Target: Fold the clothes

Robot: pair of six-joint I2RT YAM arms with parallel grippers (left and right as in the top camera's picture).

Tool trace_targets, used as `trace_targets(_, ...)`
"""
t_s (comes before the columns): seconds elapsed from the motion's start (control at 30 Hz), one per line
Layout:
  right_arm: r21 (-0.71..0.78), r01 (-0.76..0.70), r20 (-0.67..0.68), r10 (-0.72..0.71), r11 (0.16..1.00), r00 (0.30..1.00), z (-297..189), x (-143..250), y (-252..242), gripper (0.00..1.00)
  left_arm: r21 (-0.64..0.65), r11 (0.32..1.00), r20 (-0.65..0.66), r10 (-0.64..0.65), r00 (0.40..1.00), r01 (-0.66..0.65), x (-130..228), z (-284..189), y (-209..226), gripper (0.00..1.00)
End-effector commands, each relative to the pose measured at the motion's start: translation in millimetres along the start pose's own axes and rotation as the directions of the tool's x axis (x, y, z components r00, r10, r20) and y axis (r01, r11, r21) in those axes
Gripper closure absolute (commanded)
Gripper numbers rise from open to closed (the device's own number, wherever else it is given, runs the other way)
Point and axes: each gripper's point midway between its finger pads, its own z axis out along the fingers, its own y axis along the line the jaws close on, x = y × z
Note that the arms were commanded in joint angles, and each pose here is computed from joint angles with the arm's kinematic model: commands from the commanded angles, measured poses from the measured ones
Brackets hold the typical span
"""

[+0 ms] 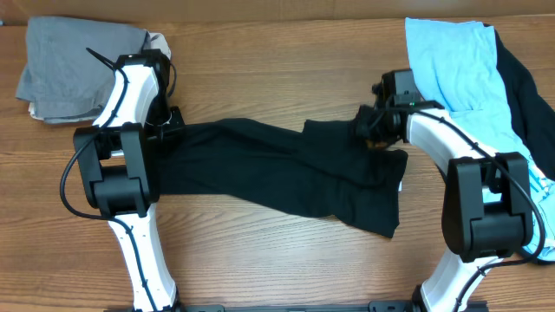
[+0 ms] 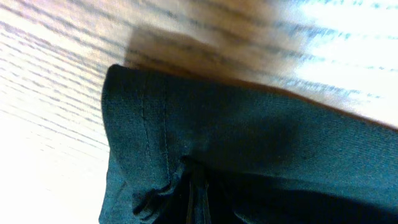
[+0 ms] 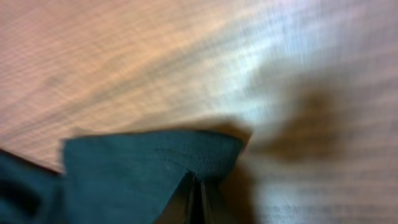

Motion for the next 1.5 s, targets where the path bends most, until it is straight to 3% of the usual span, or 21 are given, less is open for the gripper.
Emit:
trace_targets(0.0,-0.029,0.05,0.103,-0.047,0.998,0.994,-23,-47,12,0.96,0.037,0.999,0.05,0.014,0.999,-0.016,-15,-7,-10,0.96)
trace_targets(0.33,-0.03,0.156,0.32,-0.139,0.987,0.937,-95,-136,27,0.96,0.14,0.99,0.337,-0.047,0.94,-0.001,-80,-99,-21,0.96)
trace_targets(0.57,-0.014,0.19,0.354,-0.173,0.982,0.919,-117,-151,28,0.96,0.253,0.967,0.446,-0.08,0.891,-0.04,-103,-136,-40,0.96)
trace_targets(0.77,-0.035,0.145,0.222,-0.134,0.989,0.966,-142,-113,31,0.96,0.24,0.969,0.379,-0.039,0.924,-0.057,-85,-127,-39,0.96)
trace_targets(0.97,0.009,0.042,-0.021,-0.042,0.999,0.999,-160,-44,17,0.96,0.169,0.985,0.216,0.008,0.976,-0.045,-46,-110,-19,0.96)
trace_targets(1.27,0.132,-0.059,-0.307,0.098,0.989,0.947,-141,38,-18,0.96,0.038,0.999,0.058,0.023,0.998,-0.025,-10,-96,15,0.96)
trace_targets(1.47,0.174,-0.098,-0.383,0.159,0.98,0.91,-116,82,-38,0.96,-0.021,0.999,-0.021,0.039,0.999,-0.039,4,-70,22,0.96)
